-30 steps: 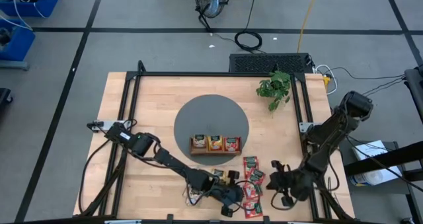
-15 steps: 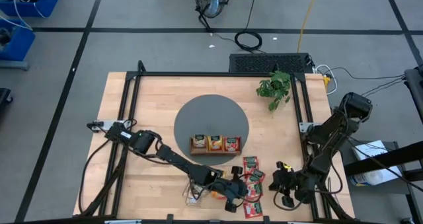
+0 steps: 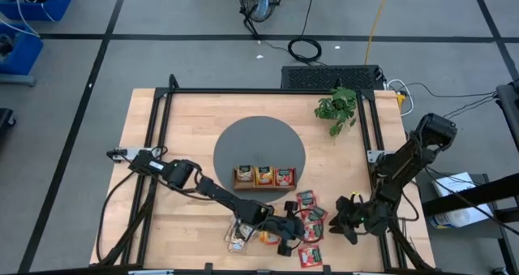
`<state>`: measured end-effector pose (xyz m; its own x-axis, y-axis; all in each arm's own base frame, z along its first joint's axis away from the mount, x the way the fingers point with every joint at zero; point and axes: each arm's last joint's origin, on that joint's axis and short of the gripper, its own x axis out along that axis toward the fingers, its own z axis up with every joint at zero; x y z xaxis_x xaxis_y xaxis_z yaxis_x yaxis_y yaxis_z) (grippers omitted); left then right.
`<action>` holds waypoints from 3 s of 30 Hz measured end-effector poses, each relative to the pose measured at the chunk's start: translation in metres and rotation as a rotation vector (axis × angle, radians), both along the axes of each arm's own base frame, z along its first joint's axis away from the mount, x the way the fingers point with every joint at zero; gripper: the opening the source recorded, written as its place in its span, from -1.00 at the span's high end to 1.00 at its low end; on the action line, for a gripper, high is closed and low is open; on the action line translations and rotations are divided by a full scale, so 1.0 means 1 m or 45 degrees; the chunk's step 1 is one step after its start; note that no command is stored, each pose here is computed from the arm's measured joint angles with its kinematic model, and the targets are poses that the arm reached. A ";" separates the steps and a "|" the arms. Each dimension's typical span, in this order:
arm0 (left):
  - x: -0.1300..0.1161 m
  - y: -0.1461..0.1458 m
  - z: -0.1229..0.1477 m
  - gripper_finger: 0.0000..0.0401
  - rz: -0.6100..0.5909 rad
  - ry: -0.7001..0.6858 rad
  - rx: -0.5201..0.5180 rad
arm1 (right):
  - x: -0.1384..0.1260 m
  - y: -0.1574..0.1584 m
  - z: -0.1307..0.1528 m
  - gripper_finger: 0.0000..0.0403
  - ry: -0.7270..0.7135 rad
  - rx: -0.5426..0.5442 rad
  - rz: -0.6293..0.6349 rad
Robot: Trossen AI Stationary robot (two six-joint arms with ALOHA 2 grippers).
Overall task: Pick & Place Tea
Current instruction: Put the red tea bag into the right section of the wooden organizer
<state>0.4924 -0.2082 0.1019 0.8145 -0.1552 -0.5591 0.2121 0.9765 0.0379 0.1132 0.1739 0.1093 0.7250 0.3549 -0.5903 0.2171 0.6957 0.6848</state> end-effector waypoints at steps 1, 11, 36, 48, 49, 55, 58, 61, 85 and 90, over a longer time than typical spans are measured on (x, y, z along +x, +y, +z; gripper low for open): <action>0.000 0.001 0.000 0.97 0.000 0.001 0.003 | 0.000 0.000 0.000 0.27 0.002 0.015 -0.010; 0.004 0.011 -0.001 0.91 0.037 0.006 -0.010 | 0.007 -0.003 0.002 0.23 0.021 0.097 -0.100; 0.007 0.015 -0.001 0.90 0.049 -0.010 -0.016 | 0.036 0.008 -0.006 0.23 0.074 0.045 -0.074; 0.007 0.014 -0.001 0.89 0.047 -0.009 -0.015 | 0.036 0.005 -0.008 0.69 0.012 -0.092 -0.085; 0.007 0.014 -0.001 0.89 0.047 -0.009 -0.015 | 0.036 0.005 -0.008 0.78 0.007 -0.103 -0.075; 0.007 0.015 -0.001 0.89 0.039 -0.012 -0.005 | 0.036 0.005 -0.008 0.95 -0.004 -0.127 -0.044; 0.006 0.013 0.002 0.89 0.019 -0.024 0.015 | 0.034 0.007 -0.008 0.98 -0.012 -0.137 -0.020; 0.003 0.008 0.013 0.89 -0.014 -0.047 0.042 | 0.033 0.009 -0.007 0.99 -0.027 -0.146 0.012; -0.118 -0.059 0.135 0.90 0.253 -0.020 0.409 | 0.076 -0.011 0.090 1.00 0.030 -0.577 0.373; -0.149 -0.038 0.122 0.90 0.426 -0.067 0.342 | 0.099 -0.039 0.123 1.00 0.141 -0.739 0.347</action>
